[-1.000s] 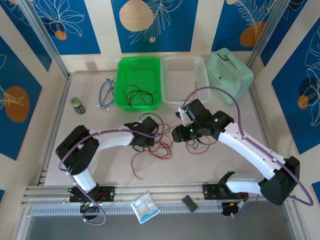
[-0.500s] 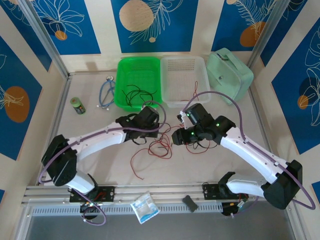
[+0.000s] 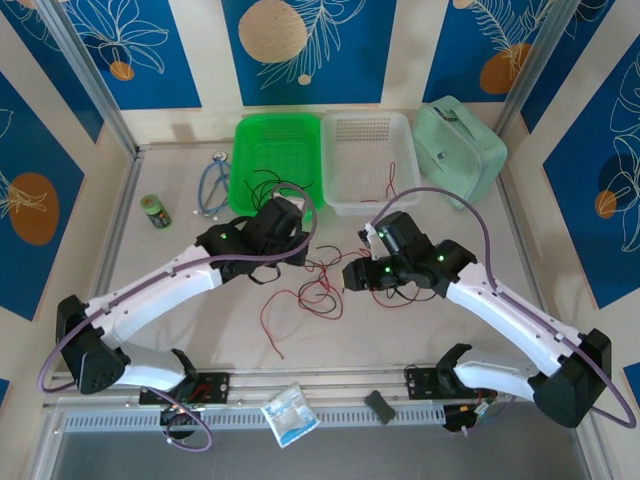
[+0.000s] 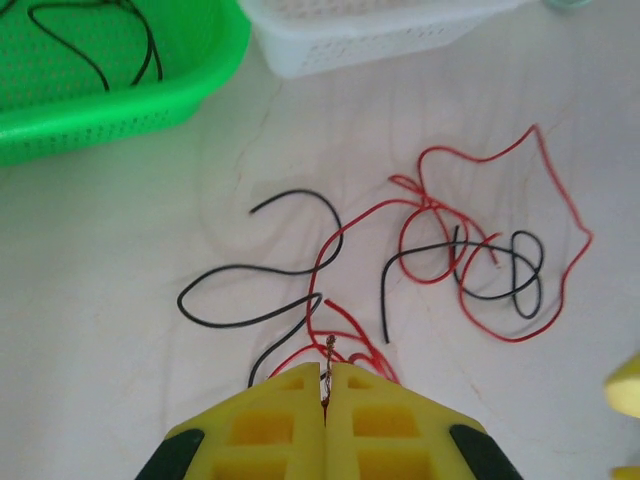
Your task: Untangle the cables
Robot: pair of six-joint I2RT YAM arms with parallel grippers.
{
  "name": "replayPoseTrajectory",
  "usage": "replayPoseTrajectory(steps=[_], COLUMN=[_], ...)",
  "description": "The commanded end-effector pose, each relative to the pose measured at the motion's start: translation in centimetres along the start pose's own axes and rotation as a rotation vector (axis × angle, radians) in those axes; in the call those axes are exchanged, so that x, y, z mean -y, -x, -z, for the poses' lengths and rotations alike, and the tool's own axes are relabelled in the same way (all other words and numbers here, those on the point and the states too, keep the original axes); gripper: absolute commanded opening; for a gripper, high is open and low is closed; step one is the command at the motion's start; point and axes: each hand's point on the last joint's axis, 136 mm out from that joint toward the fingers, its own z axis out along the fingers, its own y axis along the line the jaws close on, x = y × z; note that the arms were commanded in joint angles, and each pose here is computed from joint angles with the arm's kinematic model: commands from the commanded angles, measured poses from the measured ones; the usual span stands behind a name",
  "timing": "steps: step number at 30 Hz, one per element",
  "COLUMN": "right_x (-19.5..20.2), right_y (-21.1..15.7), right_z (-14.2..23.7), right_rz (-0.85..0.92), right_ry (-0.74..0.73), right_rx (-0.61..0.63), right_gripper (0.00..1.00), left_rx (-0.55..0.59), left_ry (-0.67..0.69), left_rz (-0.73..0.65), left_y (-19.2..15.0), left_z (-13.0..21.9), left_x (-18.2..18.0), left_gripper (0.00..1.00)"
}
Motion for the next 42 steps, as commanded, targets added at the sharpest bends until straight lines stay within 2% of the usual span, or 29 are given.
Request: replayPoseTrajectory(steps=[1, 9, 14, 17, 22, 26, 33, 42], right_x=[-0.3, 0.1, -0.6, -1.5, -1.2, -1.3, -3.4, -5.3], right_y=[-0.3, -0.7, -1.2, -1.0, -0.7, -0.2, 0.0, 0.4], right_z=[0.2, 0.3, -2.3, -3.6, -4.8, -4.9, -5.8, -8.6], right_rz=[-0.053, -0.108, -0.11, -0.001, 0.347, 0.515, 0.674, 0.78], right_ry=[0.052, 0.11, 0.215, 0.261, 0.134, 0.12, 0.19, 0.197], right_rx=[0.037, 0.069, 0.058, 0.107, 0.257, 0.341, 0.325, 0.267], right_gripper=[0.54, 0.59, 0.57, 0.56, 0.56, 0.58, 0.59, 0.59], left_rx=[0.035, 0.115, 0.139, 0.151, 0.167, 0.178, 0.19, 0.198], left_ry=[-0.043, -0.084, -0.091, -0.086, -0.083, -0.083, -0.081, -0.073], left_rz=[-0.042, -0.059, -0.058, -0.06, -0.067, -0.07, -0.072, -0.077], left_y=[1.4, 4.0, 4.6, 4.9, 5.4, 5.7, 6.3, 6.9], left_z=[2.0, 4.6, 5.3, 5.5, 6.1, 6.5, 6.9, 7.3], left_x=[1.1, 2.0, 2.2, 2.1, 2.1, 2.2, 2.3, 2.4], left_gripper=[0.02, 0.02, 0.02, 0.02, 0.02, 0.03, 0.03, 0.03])
